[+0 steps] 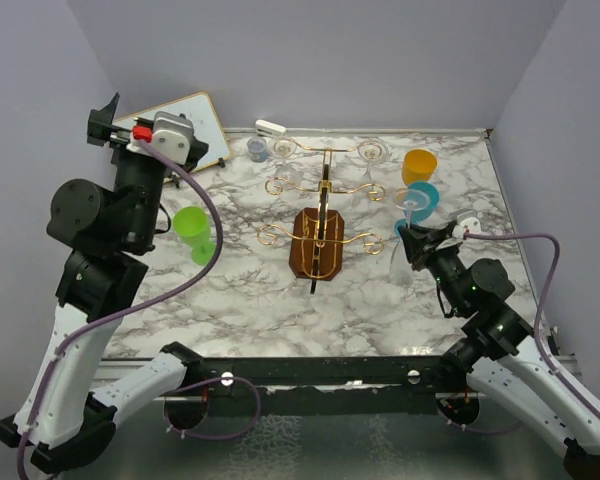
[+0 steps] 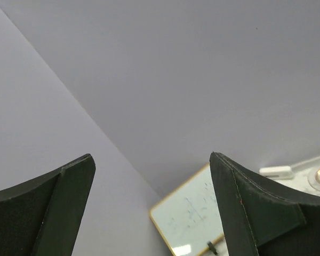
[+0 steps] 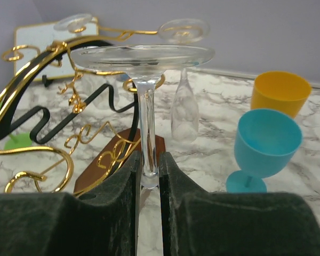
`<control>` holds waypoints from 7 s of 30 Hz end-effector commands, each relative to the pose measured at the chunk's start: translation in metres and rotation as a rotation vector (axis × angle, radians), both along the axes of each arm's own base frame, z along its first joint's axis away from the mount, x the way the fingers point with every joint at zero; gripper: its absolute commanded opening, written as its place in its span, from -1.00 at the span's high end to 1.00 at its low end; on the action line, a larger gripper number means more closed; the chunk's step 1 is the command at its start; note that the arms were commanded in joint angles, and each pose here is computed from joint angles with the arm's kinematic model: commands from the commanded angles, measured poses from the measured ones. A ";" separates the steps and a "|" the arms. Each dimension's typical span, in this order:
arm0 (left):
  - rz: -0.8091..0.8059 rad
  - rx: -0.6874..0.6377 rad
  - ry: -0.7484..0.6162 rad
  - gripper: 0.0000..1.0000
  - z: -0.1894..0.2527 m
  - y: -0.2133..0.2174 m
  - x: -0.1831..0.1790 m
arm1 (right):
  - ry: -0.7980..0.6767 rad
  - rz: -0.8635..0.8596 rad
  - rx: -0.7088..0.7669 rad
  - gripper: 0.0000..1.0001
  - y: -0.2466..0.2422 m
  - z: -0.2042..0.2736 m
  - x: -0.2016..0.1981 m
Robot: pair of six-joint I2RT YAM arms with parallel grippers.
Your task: Place the wine glass upside down on the wine glass rack
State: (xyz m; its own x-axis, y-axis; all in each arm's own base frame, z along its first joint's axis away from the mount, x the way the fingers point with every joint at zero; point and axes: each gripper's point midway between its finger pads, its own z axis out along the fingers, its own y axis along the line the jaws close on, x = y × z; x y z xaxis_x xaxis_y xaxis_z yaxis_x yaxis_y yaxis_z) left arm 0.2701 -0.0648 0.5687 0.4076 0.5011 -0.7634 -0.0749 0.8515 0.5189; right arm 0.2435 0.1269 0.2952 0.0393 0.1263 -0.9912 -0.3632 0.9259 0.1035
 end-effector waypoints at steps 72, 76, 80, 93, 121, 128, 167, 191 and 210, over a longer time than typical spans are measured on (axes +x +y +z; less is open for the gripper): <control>-0.248 -0.577 1.063 -0.78 -0.229 0.031 0.028 | -0.194 0.348 -0.021 0.98 0.079 -0.062 0.062; -0.246 -0.581 1.065 -0.78 -0.231 0.032 0.026 | -0.163 0.327 -0.011 0.88 0.078 -0.067 0.069; -0.243 -0.577 1.064 -0.78 -0.231 0.032 0.024 | -0.153 0.295 0.007 0.45 0.074 -0.068 0.072; -0.239 -0.576 1.070 -0.78 -0.234 0.032 0.020 | -0.108 0.137 0.011 0.05 0.039 -0.065 0.065; -0.305 -0.569 1.142 -0.98 -0.220 0.026 0.029 | 0.553 -0.533 0.197 -0.79 -0.142 -0.073 0.104; -0.303 -0.566 1.130 -0.98 -0.215 0.028 0.038 | 0.568 -0.485 0.203 -0.47 -0.139 -0.087 0.126; -0.409 -0.592 1.042 -0.98 -0.153 0.014 0.043 | 0.098 -0.692 0.193 0.98 -0.183 0.081 0.072; -1.246 -1.001 0.969 -0.98 -0.034 -0.168 0.036 | -0.464 -0.153 0.246 0.98 -0.098 0.308 0.047; -0.828 -1.260 0.875 -0.98 -0.042 -0.125 0.093 | -1.040 -0.601 -0.216 0.98 0.060 0.322 0.082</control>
State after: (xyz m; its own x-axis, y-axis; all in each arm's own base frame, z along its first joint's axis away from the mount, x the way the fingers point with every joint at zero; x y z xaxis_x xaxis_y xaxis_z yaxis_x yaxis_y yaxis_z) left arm 0.3561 -0.2084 0.5195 -0.5456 -0.5665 -0.6176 0.5585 0.3037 -0.7719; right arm 0.3769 0.2371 0.5936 0.7798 -0.0905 -0.6194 -0.1044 0.9568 -0.2712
